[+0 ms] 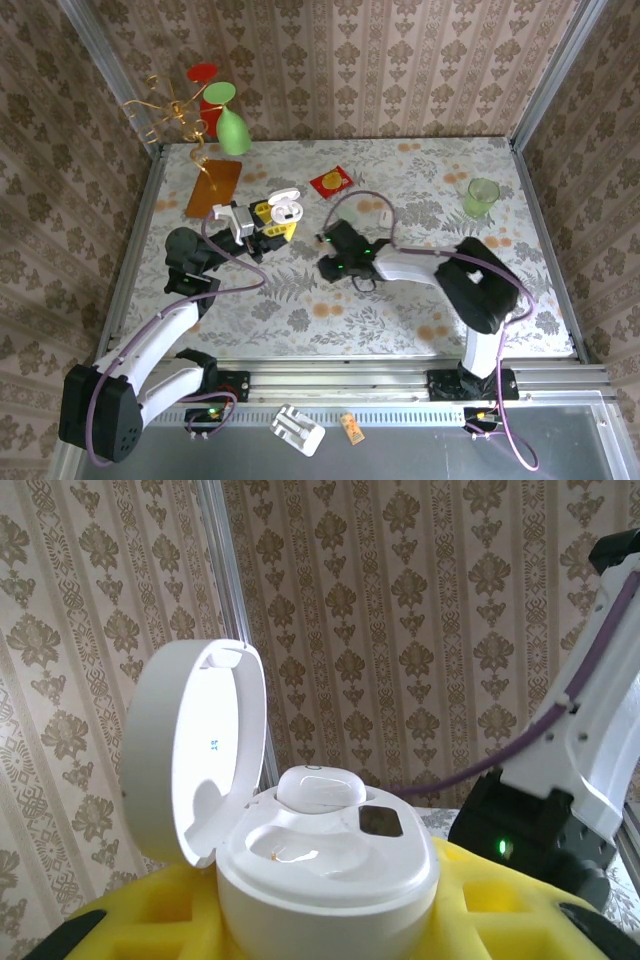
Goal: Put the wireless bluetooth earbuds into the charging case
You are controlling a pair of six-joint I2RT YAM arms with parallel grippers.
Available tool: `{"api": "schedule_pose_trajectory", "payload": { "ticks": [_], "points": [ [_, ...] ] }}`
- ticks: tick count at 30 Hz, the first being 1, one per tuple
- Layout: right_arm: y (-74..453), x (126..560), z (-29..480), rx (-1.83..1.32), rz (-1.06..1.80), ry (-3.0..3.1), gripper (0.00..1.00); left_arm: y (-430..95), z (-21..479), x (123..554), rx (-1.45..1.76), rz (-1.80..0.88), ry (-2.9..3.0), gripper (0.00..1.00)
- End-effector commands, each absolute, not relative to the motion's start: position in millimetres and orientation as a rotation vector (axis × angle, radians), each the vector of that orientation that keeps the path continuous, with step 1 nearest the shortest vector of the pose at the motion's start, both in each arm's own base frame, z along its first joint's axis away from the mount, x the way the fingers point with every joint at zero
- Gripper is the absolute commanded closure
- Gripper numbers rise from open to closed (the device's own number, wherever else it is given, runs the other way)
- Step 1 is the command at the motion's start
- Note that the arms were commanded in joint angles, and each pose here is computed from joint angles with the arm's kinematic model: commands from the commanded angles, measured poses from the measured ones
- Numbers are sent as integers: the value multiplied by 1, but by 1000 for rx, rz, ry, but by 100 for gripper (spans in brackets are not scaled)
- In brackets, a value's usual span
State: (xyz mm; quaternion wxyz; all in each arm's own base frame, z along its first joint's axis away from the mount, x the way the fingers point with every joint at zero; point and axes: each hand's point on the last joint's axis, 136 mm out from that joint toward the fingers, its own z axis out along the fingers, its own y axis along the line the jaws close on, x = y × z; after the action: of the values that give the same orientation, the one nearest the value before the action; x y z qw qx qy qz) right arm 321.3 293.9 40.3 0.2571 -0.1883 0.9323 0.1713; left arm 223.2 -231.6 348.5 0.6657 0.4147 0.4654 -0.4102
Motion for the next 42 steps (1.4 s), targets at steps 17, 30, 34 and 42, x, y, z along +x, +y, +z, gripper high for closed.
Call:
{"api": "schedule_pose_trajectory", "payload": {
  "ticks": [17, 30, 34, 42],
  "points": [
    [204, 305, 32, -249, 323, 2616, 66, -241, 348, 225, 955, -941, 1024, 74],
    [207, 300, 42, -251, 368, 2612, 51, -243, 346, 228, 957, -947, 1021, 74],
    [223, 309, 47, -331, 408, 2605, 50, -244, 347, 227, 959, -953, 1014, 74],
    [231, 320, 23, -367, 436, 2656, 54, -243, 349, 224, 956, -950, 1012, 74]
  ]
}}
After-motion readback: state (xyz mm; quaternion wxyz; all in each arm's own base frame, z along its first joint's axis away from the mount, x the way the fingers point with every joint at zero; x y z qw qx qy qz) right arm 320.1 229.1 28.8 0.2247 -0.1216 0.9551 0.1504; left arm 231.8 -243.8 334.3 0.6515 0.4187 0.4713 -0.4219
